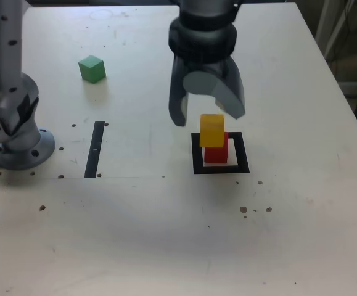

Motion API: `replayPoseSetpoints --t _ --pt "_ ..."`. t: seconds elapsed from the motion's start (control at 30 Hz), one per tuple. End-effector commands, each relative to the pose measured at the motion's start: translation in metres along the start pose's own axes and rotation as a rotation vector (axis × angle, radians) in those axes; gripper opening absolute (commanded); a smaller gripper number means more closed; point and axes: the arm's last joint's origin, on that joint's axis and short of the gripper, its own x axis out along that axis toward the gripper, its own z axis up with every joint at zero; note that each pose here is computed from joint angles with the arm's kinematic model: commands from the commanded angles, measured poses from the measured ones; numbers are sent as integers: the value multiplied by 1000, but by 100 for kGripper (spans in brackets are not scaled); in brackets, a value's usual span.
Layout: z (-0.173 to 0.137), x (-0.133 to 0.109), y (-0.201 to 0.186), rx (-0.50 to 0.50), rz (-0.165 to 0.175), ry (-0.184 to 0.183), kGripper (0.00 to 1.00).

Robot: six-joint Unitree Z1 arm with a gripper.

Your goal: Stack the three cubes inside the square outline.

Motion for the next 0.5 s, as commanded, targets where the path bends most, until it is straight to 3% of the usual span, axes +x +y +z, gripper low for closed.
replayPoseSetpoints --t 0.0,0.17,0.47 --pt "-11 -11 7 7 15 -15 100" --pt "-28 -14 32 17 43 7 100" --pt "-61 13 99 -81 62 144 99"
